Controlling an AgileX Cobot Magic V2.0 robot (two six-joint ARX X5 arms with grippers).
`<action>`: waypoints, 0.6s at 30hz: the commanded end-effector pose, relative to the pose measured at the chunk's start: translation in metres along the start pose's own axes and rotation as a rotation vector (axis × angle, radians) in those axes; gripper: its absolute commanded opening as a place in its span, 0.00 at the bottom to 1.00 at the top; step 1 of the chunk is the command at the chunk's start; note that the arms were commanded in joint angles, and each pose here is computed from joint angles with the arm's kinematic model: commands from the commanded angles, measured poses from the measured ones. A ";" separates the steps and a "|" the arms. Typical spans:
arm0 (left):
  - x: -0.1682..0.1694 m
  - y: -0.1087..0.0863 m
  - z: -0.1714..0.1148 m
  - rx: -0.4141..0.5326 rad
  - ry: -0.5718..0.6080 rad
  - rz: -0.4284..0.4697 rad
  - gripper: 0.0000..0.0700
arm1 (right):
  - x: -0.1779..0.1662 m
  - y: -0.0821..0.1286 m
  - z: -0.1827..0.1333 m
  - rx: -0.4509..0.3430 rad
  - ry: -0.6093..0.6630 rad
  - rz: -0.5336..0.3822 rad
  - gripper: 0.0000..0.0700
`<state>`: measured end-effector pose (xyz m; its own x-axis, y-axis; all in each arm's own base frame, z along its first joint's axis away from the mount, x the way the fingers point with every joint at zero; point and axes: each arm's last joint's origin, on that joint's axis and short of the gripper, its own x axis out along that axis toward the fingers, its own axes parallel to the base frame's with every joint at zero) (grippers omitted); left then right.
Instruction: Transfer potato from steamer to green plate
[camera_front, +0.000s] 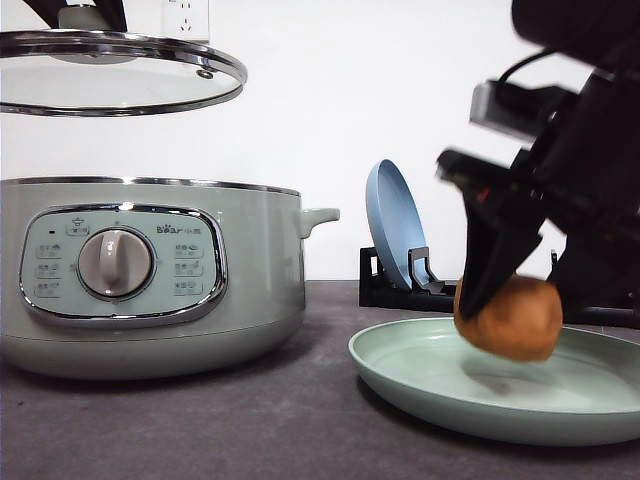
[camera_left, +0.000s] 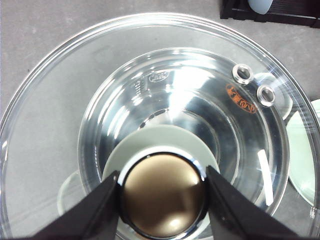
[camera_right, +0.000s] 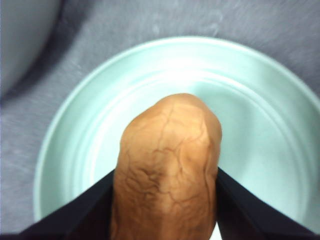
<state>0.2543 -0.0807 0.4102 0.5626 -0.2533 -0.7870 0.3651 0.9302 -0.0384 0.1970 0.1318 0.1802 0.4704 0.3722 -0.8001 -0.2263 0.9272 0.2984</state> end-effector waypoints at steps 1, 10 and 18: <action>-0.015 -0.002 0.008 0.014 -0.090 -0.001 0.00 | 0.005 0.003 0.000 0.005 0.010 -0.002 0.36; -0.015 -0.002 0.008 0.015 -0.089 -0.002 0.00 | 0.011 0.001 -0.002 0.006 0.041 -0.022 0.51; -0.015 -0.008 0.008 0.032 -0.087 -0.017 0.00 | 0.011 0.001 -0.002 0.006 0.041 -0.022 0.68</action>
<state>0.2527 -0.0853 0.4101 0.5581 -0.2620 -0.7873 0.3813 0.9237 -0.0371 0.1989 0.1339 0.1707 0.4392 0.3500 -0.8274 -0.2151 0.9352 0.2814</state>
